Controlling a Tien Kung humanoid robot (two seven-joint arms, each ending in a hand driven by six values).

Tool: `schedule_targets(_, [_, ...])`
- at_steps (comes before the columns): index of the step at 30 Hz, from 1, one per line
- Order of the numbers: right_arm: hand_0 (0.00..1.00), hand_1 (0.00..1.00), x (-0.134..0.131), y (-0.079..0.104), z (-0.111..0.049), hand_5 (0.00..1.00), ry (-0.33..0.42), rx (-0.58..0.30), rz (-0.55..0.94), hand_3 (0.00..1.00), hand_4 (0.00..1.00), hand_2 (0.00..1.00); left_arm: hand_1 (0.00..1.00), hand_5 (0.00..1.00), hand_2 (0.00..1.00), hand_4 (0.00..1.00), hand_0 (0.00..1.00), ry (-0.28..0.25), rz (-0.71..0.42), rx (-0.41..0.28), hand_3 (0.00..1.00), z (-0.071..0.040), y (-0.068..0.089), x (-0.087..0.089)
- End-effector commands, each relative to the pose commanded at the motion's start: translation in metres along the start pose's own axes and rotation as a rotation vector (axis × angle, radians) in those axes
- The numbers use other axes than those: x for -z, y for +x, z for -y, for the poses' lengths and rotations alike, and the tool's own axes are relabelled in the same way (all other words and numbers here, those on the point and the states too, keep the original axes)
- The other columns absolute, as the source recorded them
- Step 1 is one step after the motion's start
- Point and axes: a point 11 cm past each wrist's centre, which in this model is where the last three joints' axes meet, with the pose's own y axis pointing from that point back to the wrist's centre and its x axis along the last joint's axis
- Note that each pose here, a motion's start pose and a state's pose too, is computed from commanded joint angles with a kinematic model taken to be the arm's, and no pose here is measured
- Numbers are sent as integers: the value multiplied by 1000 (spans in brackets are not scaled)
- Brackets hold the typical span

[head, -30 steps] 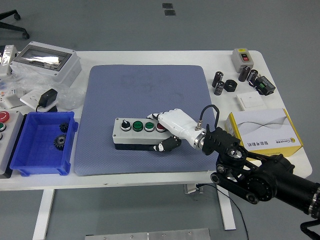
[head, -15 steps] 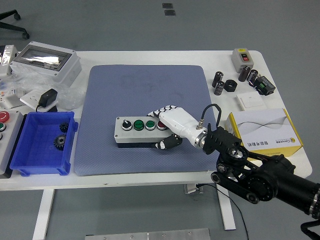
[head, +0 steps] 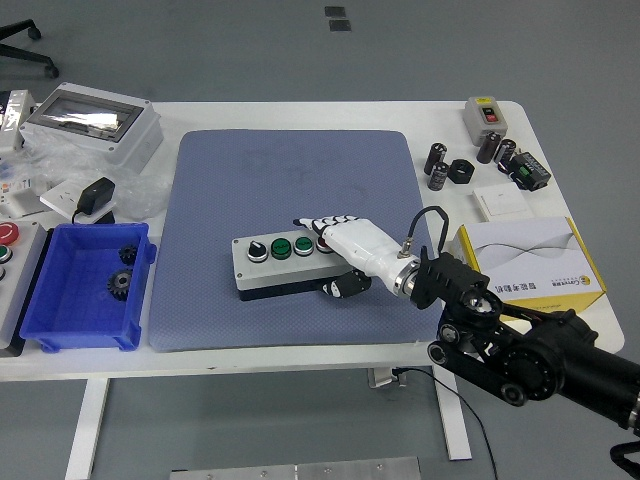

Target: Pick up the button,place it on the desk,press the button,press the button

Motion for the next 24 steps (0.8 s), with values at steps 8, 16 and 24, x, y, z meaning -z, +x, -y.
schedule_targets(8, [896, 933, -6, 8, -7, 18, -9, 12, 60, 998, 578, 953, 501, 114, 502, 290, 628, 5, 3, 0, 625, 0, 0, 2])
schedule_targets(16, [891, 942, -10, 12, -14, 12, -7, 30, 100, 998, 594, 966, 485, 54, 488, 213, 626, 3, 7, -2, 614, 0, 1, 1])
schedule_targets(24, [884, 940, -13, 10, -14, 4, -15, 34, 115, 998, 601, 966, 477, 2, 481, 169, 601, 5, 11, -3, 613, 0, 2, 0])
